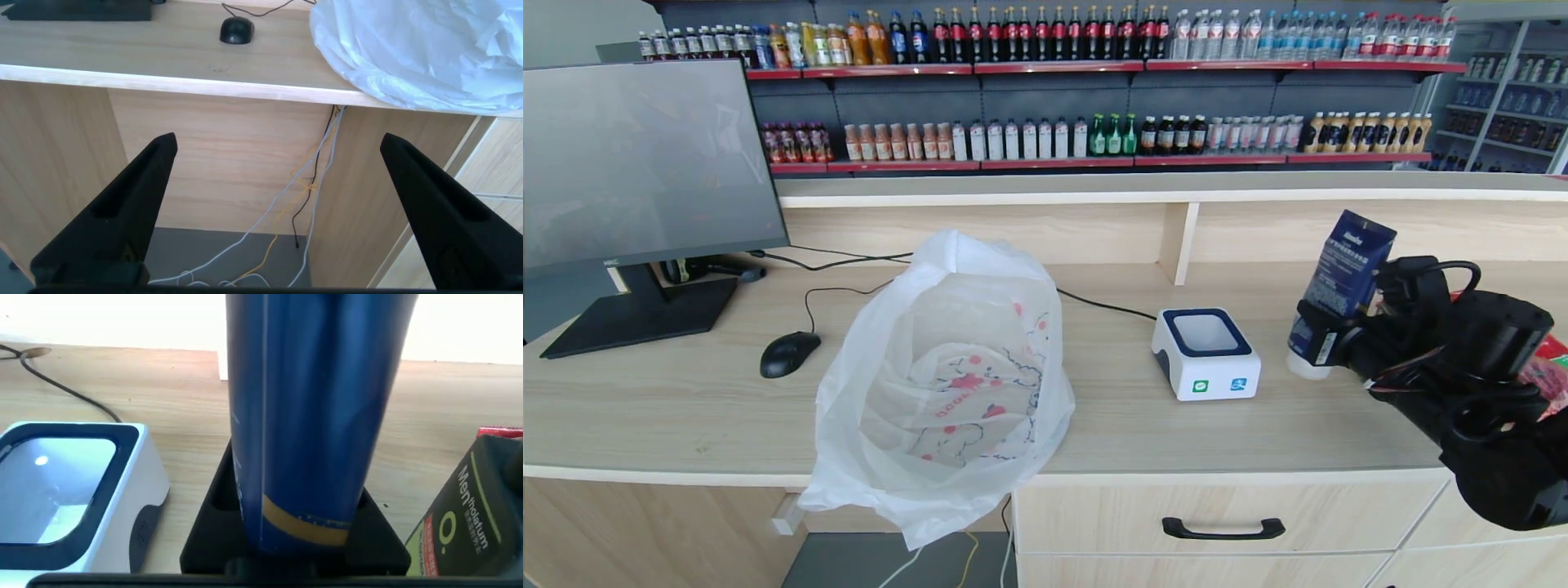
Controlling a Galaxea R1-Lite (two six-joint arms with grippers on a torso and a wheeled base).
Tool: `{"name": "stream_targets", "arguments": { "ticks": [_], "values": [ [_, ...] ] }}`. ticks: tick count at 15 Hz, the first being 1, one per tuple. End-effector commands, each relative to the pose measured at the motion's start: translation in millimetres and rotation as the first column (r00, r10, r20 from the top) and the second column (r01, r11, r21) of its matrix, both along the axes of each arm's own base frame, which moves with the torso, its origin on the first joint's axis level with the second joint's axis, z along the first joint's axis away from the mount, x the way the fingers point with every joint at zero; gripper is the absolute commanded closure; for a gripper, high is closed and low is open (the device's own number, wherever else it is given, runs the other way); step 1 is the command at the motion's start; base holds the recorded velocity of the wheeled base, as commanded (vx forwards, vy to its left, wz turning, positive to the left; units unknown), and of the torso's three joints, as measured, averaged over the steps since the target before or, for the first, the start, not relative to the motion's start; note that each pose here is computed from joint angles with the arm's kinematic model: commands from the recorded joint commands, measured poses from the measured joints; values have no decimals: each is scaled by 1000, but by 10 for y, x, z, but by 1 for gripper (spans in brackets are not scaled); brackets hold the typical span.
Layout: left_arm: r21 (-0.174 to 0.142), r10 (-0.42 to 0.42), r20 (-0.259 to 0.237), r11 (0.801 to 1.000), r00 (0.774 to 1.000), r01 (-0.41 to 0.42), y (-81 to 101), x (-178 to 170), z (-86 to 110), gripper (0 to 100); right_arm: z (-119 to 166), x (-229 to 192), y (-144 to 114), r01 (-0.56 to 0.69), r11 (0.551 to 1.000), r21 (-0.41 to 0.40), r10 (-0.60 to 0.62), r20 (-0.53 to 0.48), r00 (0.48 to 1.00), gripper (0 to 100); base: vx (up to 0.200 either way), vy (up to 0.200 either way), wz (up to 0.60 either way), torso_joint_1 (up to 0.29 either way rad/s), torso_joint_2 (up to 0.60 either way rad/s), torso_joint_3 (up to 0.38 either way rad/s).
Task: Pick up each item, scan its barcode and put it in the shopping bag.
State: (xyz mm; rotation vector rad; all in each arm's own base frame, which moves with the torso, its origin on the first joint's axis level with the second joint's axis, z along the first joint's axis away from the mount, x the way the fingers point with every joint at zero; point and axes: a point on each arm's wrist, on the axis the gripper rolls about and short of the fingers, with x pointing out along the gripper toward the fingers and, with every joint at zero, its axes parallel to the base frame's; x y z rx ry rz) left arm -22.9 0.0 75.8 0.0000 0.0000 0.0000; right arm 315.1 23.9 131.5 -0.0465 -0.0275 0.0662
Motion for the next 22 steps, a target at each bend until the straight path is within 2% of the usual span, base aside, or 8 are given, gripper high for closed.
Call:
{"name": "stream_targets", "arguments": {
  "ticks": [1, 8, 10, 14, 17, 18, 21, 22],
  "values": [
    [0, 0, 0, 1000, 1000, 0, 0, 0, -1, 0, 297, -193, -5, -5, 1000, 11, 4, 88, 996, 100, 0, 0, 0, 0, 0, 0],
    [0, 0, 0, 1000, 1000, 0, 0, 0, -1, 0, 767, -959, 102, -82, 997, 16, 79, 152, 985, 100, 0, 0, 0, 0, 0, 0],
    [0, 0, 0, 1000, 1000, 0, 0, 0, -1, 0, 800, -1132, 164, -126, 991, 35, 121, 122, 985, 100, 0, 0, 0, 0, 0, 0],
    [0, 0, -2, 1000, 1000, 0, 0, 1, -5, 0, 829, -1330, 327, -216, 967, 136, 208, 73, 975, 100, 0, 0, 0, 0, 0, 0],
    [0, 0, 0, 1000, 1000, 0, 0, 0, -1, 0, 807, -1431, 446, -296, 944, 144, 288, 71, 955, 100, 0, 0, 0, 0, 0, 0],
    [0, 0, 0, 1000, 1000, 0, 0, 0, -1, 0, 807, -1463, 521, -347, 923, 166, 340, 69, 938, 100, 0, 0, 0, 0, 0, 0],
    [0, 0, 0, 1000, 1000, 0, 0, 0, -1, 0, 899, -1563, 758, -488, 808, 330, 487, 93, 868, 100, 0, 0, 0, 0, 0, 0],
    [0, 0, 0, 1000, 1000, 0, 0, 0, -1, 0, 916, -1579, 790, -529, 754, 389, 538, 96, 837, 100, 0, 0, 0, 0, 0, 0]
  ]
}}
